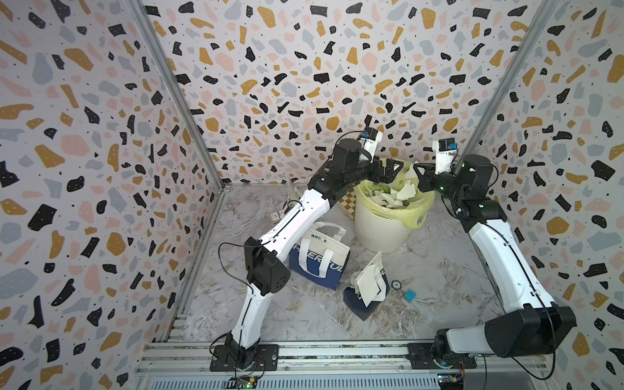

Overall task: Shred takeout receipts and throw away
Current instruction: Place the takeout receipt in the trash bin.

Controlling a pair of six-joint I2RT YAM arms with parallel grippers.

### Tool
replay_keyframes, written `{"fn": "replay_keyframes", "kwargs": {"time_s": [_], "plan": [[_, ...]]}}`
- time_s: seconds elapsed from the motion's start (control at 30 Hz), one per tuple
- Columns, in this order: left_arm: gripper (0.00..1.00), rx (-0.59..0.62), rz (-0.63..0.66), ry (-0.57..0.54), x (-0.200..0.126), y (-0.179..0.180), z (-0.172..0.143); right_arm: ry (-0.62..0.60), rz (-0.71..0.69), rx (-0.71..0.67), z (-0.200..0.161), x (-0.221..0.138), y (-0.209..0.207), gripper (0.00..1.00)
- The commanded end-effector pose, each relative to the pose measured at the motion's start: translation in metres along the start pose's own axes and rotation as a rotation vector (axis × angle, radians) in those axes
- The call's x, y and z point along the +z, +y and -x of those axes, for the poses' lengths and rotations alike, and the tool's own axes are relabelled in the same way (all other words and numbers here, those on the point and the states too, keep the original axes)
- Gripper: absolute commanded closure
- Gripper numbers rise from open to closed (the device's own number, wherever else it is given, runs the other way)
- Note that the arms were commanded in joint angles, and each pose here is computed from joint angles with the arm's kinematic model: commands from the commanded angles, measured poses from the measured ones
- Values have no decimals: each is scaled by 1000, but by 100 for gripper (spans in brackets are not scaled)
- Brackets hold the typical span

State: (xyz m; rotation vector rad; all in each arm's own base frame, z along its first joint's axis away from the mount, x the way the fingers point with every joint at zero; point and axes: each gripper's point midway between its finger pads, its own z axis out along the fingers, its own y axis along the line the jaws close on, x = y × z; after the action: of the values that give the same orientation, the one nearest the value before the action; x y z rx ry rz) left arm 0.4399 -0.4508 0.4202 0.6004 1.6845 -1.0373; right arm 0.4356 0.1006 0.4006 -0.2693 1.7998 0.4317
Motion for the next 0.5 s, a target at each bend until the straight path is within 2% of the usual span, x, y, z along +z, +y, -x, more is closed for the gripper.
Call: {"fn": "replay_keyframes", "kwargs": {"time_s": [0.0,0.13,0.3,0.47], "plan": [[3,44,-69,-71,-12,-22,27,77,-14,75,-6,-4,1,79],[10,46,-80,-34,-12,-21,15,172,-28,115,-15,5,-3,50],[12,73,-56,-20,-15,-18,10,209,-87,122,-14,4,-12,24],[16,98,-119,1,-17,-29,3,246,-152,124,-25,-4,-20,21]]}}
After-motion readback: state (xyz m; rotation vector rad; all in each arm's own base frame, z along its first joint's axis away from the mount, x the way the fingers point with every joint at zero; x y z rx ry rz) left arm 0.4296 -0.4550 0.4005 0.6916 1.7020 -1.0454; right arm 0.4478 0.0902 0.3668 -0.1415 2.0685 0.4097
